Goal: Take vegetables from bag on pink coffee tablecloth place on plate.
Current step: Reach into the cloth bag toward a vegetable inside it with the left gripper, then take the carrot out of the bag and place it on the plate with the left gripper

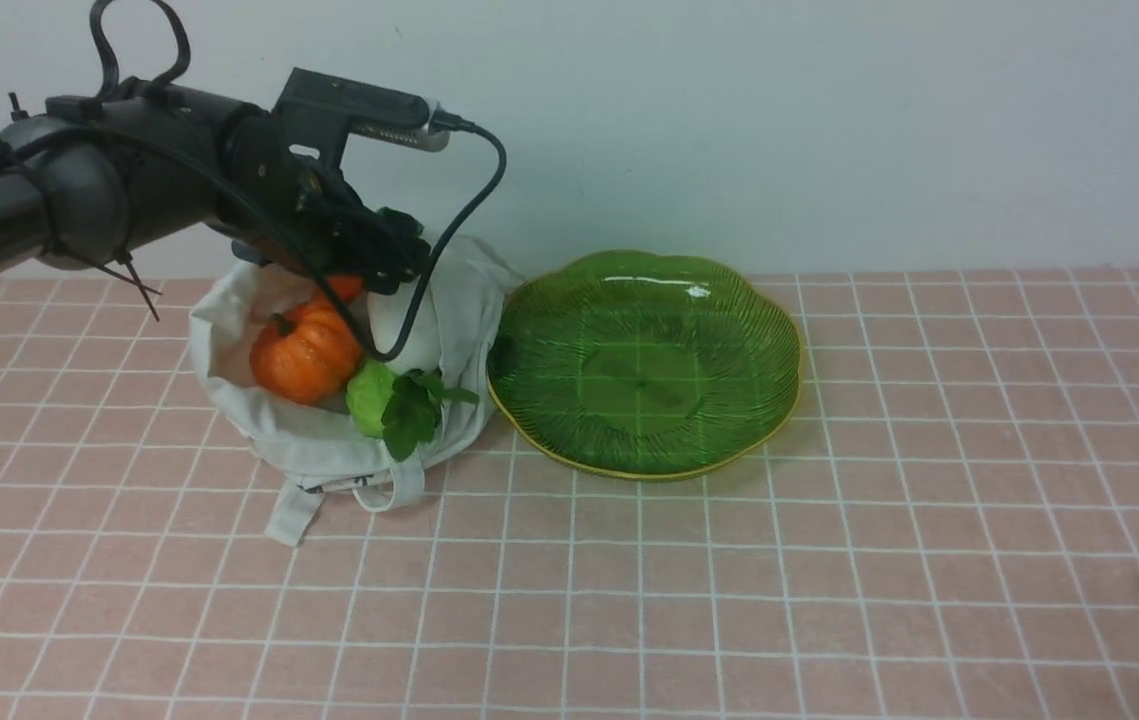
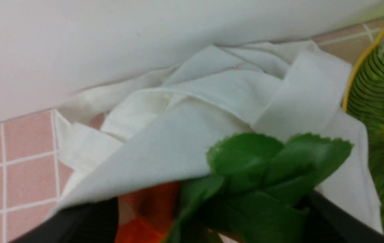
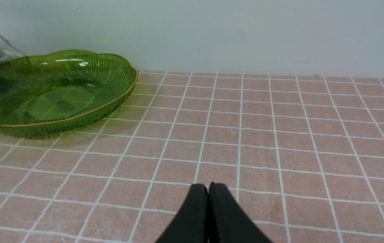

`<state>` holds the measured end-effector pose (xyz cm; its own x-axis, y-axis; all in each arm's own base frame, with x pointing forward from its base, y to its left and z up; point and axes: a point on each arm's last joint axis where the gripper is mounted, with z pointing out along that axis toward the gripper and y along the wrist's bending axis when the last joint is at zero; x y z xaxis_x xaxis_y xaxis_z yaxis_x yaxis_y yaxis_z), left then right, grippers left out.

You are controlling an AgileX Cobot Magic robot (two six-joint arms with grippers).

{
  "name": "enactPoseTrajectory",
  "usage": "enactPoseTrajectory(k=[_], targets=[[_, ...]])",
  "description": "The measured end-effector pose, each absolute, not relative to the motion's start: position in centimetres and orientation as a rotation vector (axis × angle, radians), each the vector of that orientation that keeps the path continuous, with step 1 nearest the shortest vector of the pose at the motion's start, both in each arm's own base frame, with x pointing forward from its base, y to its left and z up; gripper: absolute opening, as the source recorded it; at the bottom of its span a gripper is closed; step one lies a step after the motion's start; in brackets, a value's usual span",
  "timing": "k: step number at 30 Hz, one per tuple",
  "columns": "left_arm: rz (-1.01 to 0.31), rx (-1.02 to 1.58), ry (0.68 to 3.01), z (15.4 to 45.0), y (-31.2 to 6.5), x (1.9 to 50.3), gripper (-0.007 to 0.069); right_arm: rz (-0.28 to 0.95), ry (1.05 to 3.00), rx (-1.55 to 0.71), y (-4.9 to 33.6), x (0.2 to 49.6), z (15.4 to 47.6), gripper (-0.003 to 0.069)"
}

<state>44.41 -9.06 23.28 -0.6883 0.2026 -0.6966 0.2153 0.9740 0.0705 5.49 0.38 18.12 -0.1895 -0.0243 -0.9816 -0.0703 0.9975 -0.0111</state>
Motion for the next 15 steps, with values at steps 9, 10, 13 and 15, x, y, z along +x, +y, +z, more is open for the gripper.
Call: enactPoseTrajectory(k=[9,10,13,15], targets=[[-0.008,0.311,2.326,22.1,-9.1,45.1,0.0529,0.041,1.761,-0.07,0.4,5.5,18.1,-0.0016],[0.001,0.321,2.322,22.0,-9.1,45.1,0.0462,0.041,1.761,-0.07,0.4,5.5,18.1,-0.0016],[0.007,0.327,2.325,22.1,-9.1,45.1,0.0326,0.041,1.761,-0.07,0.4,5.5,18.1,-0.0016],[0.01,0.327,2.335,22.2,-9.0,45.0,0.0323,0.041,1.761,-0.07,0.4,5.5,18.1,-0.0016]])
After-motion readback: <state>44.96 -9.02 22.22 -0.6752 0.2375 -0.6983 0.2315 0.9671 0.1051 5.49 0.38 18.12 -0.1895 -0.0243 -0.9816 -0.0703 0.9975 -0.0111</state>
